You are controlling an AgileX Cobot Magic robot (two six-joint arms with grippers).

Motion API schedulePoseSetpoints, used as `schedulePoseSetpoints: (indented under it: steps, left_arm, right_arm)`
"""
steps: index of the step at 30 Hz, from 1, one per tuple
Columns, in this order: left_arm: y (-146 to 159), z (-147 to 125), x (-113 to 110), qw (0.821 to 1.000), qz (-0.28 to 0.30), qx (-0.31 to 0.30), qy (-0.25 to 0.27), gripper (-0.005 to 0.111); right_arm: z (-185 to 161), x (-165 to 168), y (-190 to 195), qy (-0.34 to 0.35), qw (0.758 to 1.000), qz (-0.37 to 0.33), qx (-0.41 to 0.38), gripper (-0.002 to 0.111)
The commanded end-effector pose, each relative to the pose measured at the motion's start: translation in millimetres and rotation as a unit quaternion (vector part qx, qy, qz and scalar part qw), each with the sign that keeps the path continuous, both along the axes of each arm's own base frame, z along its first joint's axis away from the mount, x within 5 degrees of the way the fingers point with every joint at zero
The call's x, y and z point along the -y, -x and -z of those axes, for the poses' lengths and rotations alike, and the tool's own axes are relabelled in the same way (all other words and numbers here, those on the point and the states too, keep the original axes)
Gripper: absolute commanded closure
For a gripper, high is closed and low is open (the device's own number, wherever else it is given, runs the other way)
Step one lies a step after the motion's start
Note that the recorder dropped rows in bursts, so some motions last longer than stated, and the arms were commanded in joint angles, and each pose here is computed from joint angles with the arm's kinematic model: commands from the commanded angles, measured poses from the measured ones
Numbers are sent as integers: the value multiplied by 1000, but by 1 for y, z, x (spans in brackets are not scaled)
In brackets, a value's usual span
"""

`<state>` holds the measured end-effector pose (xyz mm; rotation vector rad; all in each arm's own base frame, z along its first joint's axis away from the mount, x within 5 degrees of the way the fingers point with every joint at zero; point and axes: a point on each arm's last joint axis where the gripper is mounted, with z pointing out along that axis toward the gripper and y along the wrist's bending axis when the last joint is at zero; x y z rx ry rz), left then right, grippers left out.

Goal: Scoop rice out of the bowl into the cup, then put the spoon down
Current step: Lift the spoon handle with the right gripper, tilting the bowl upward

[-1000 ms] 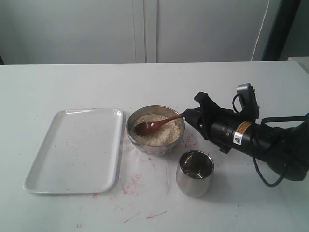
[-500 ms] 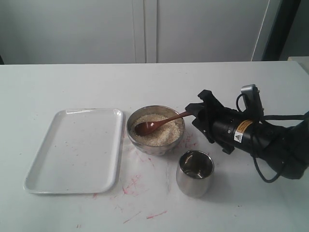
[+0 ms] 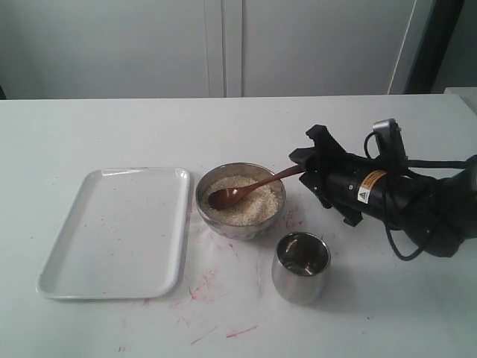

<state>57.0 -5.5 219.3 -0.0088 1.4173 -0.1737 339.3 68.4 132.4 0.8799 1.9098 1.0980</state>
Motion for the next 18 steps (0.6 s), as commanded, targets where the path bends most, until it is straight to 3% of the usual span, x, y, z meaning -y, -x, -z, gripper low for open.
schedulePoseSetpoints:
  steps: [1, 18]
  left_arm:
    - [0, -2, 0, 1000, 1, 6, 3, 92]
    - [0, -2, 0, 1000, 1, 6, 3, 92]
  right_arm:
    - [-5, 0, -5, 6, 1000, 4, -2, 63]
    - [8, -3, -17, 6, 999, 10, -30, 63]
